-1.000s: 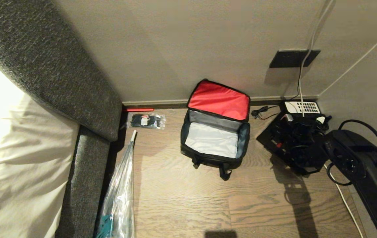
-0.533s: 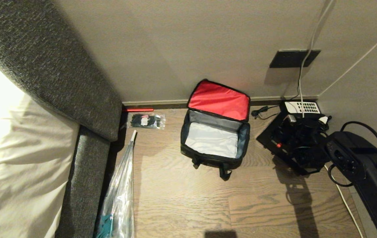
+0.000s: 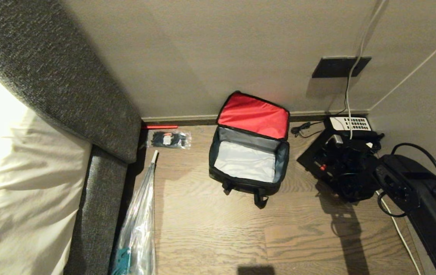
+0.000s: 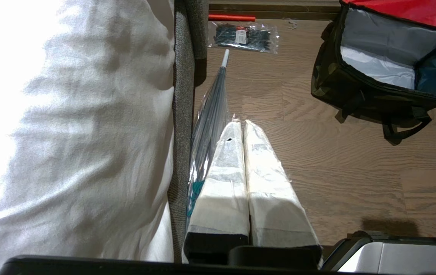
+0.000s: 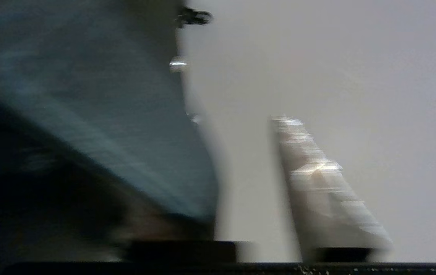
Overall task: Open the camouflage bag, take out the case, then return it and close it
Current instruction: Grip the handle again, then place the black box back
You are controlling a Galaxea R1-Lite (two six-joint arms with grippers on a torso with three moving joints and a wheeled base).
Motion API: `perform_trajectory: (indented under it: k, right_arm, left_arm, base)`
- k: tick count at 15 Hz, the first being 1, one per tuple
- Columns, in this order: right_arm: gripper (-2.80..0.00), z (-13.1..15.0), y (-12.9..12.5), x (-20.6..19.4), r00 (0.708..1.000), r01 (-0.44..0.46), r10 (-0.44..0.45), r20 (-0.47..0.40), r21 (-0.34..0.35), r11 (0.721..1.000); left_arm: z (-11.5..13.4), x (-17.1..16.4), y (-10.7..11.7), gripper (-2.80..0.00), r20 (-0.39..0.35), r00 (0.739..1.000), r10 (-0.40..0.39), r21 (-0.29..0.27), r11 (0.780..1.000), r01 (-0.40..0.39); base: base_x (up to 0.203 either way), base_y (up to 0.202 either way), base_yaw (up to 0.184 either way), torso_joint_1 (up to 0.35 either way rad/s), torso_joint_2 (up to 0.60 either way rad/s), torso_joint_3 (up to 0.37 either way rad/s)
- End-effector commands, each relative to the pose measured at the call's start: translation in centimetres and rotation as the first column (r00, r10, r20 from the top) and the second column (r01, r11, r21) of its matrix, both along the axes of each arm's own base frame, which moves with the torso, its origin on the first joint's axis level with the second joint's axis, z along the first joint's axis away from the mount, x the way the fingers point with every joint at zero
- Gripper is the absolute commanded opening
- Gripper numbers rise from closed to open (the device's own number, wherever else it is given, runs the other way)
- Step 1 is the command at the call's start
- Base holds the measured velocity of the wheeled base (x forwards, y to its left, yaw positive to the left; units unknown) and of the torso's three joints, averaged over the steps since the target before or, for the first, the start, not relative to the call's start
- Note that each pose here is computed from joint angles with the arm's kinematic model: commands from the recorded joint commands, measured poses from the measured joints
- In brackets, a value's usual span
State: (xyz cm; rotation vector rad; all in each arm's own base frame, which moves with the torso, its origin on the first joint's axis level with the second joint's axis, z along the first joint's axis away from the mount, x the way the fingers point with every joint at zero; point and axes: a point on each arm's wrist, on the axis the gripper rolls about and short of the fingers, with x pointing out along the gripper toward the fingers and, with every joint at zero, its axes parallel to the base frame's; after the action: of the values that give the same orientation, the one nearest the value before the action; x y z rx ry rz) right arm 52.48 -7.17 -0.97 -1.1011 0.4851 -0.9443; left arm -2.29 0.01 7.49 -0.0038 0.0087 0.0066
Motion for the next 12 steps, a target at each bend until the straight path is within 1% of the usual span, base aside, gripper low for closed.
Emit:
perform_trajectory:
  k: [1,2,5,7,10,12]
  right_arm:
    - [-2.80,0.5,0.0,-0.1,1.000,0.008,-0.007,0.029,-0.010,1.000]
    - [-2.80,0.7,0.0,-0.1,0.999,0.009,-0.008,0.039,-0.010,1.000]
    - [-2.80,2.9,0.1,-0.3,0.997,0.006,-0.005,0.077,-0.014,1.000]
    - [-2.80,5.6,0.1,-0.9,0.994,0.005,-0.003,0.109,-0.014,1.000]
    - [-2.80,10.9,0.2,-2.9,0.988,0.001,0.002,0.152,-0.019,1.000]
    - [-2.80,14.0,0.4,-4.6,0.987,-0.009,0.013,0.162,-0.027,1.000]
  left_arm:
    - [0.0,0.0,0.0,-2.80,0.001,1.000,0.001,-0.001,1.000,-0.001]
    - [0.0,0.0,0.0,-2.80,0.001,1.000,0.001,-0.001,1.000,-0.001]
    - [0.0,0.0,0.0,-2.80,0.001,1.000,0.001,-0.001,1.000,-0.001]
    - [0.0,0.0,0.0,-2.80,0.001,1.000,0.000,-0.001,1.000,0.000]
    - [0.0,0.0,0.0,-2.80,0.001,1.000,0.001,-0.002,1.000,-0.001]
    - [0.0,0.0,0.0,-2.80,0.001,1.000,0.001,-0.001,1.000,-0.001]
  base:
    - [0.000,0.000,0.000,0.000,0.00,0.000]
    - [0.000,0.000,0.000,0.000,0.00,0.000]
    - [0.000,0.000,0.000,0.000,0.00,0.000]
    - [0.000,0.000,0.000,0.000,0.00,0.000]
    - [0.000,0.000,0.000,0.000,0.00,0.000]
    - [0.000,0.000,0.000,0.000,0.00,0.000]
